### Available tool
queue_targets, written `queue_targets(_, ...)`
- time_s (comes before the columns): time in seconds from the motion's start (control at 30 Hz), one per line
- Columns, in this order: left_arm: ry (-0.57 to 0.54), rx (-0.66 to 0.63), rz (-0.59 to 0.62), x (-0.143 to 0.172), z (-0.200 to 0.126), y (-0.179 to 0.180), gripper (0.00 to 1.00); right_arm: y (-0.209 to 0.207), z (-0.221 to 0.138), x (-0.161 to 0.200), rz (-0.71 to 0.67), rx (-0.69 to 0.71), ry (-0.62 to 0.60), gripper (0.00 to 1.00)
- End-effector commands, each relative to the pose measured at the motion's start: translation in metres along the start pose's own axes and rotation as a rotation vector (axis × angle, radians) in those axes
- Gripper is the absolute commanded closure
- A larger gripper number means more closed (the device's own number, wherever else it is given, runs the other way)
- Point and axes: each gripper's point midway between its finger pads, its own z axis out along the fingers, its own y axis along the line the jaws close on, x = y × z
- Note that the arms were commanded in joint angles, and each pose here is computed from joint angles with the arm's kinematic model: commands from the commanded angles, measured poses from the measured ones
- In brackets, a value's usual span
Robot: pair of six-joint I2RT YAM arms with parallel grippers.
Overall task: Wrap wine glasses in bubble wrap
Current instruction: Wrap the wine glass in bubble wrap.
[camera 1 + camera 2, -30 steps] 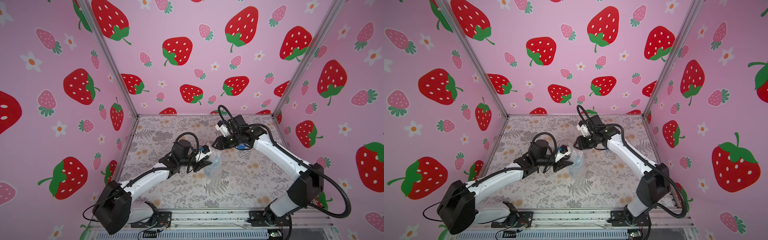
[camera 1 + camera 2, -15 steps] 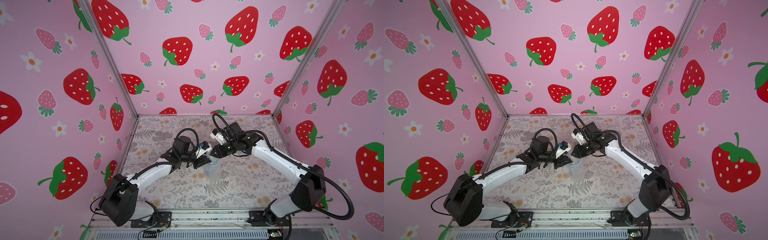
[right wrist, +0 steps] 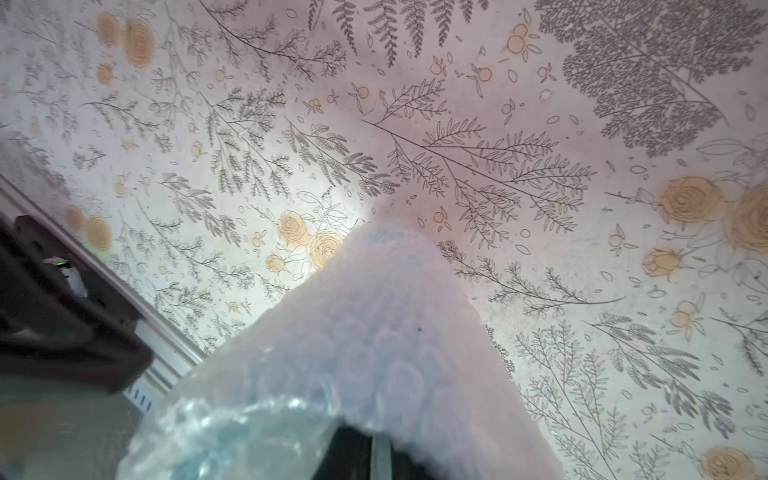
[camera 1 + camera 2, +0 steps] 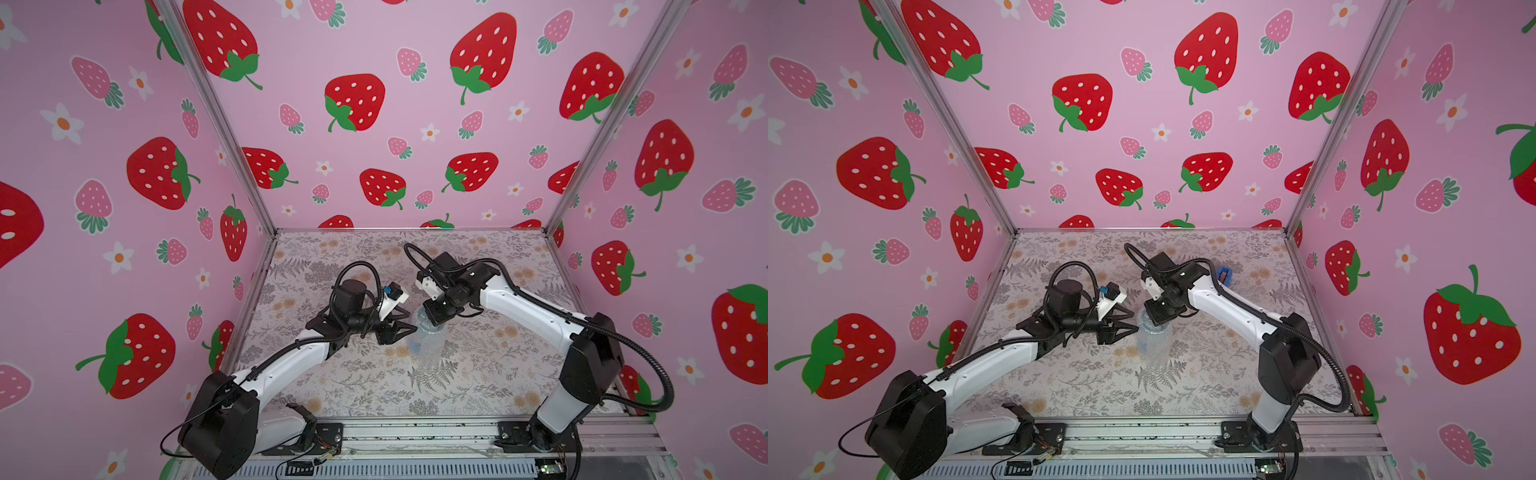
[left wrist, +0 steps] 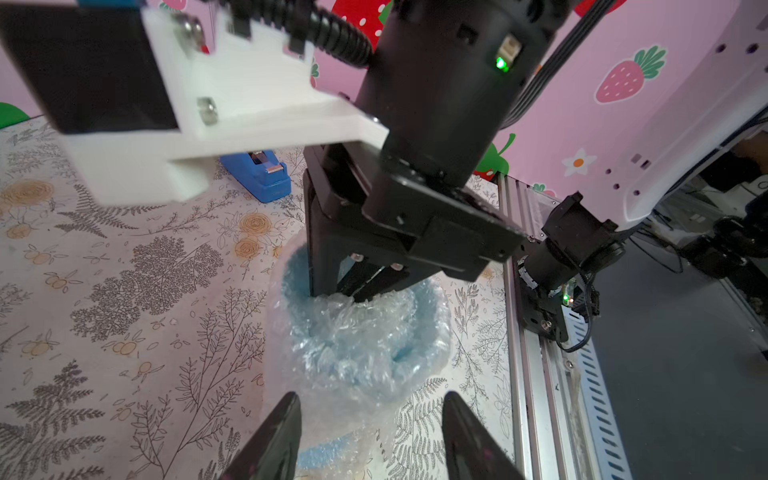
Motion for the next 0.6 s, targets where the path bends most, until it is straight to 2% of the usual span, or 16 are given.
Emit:
queue_targets(0.0,-0.042,-0.022,-0.05,-0.003,-0.002,0.006,0.46,-0.01,0.018,0.03,0.012,0.097,0.142,0.89)
queue_targets(0.23,-0.07,-0.032,-0.071,-0.004,-0.003,0.009,0.45,0.009,0.038,0.034,0.016,0.091,0.187,0.89)
queue_targets(0.57,-0.111,-0.018,-0.083,-0.016,-0.003,0.007,0.41,0.021,-0.002,0.011,0.028,0.073,0.09,0.89)
